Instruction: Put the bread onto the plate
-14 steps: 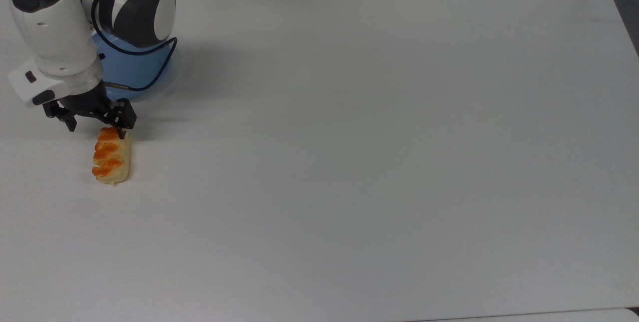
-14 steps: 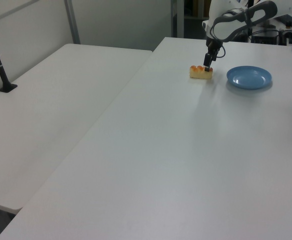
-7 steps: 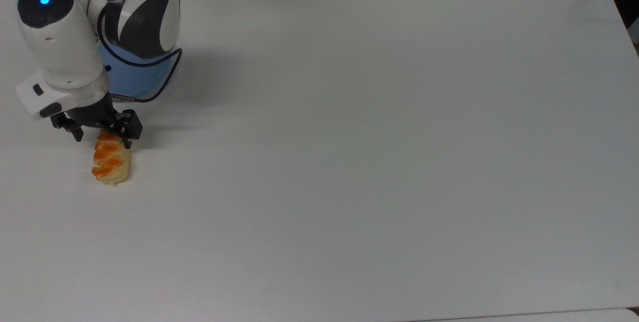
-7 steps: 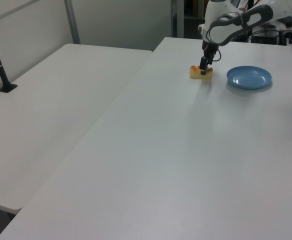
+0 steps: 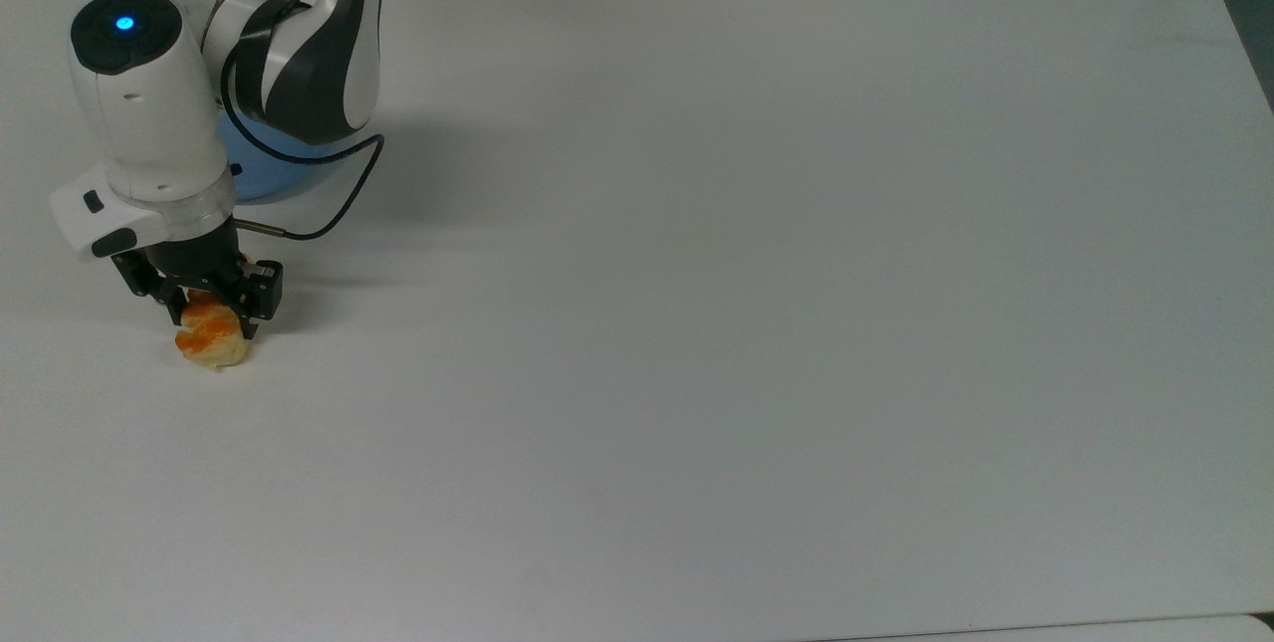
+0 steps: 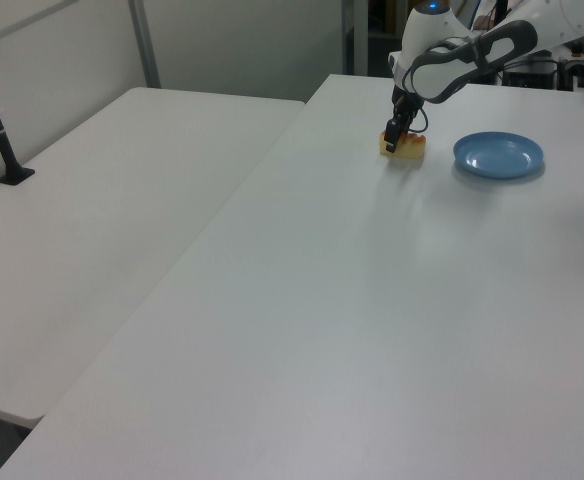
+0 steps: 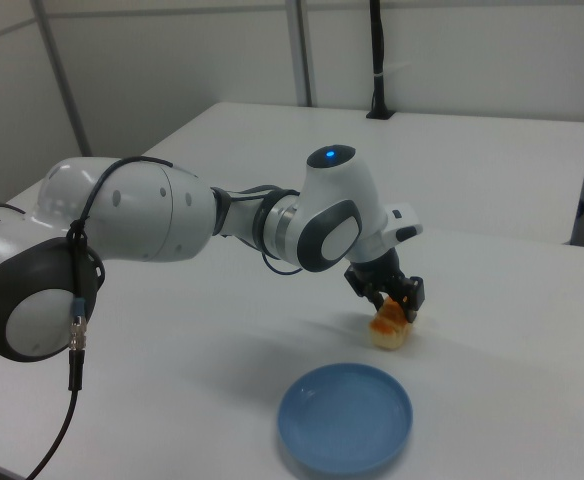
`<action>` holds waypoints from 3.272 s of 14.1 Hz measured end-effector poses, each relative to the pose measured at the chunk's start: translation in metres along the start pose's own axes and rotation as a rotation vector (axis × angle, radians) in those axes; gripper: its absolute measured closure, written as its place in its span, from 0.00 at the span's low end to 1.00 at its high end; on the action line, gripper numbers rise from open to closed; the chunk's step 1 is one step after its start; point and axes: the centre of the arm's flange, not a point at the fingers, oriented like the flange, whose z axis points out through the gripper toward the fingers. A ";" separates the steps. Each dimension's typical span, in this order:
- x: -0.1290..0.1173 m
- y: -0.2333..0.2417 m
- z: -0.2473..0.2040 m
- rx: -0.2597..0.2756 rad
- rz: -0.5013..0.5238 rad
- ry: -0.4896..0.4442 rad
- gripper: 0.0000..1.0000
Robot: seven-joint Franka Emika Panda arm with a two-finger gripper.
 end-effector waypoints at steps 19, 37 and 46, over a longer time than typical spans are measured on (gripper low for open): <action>-0.118 0.062 -0.095 0.039 -0.365 -0.152 0.61; -0.197 0.047 -0.058 0.098 -0.191 -0.036 0.26; -0.144 0.046 -0.109 0.141 -0.147 -0.079 0.00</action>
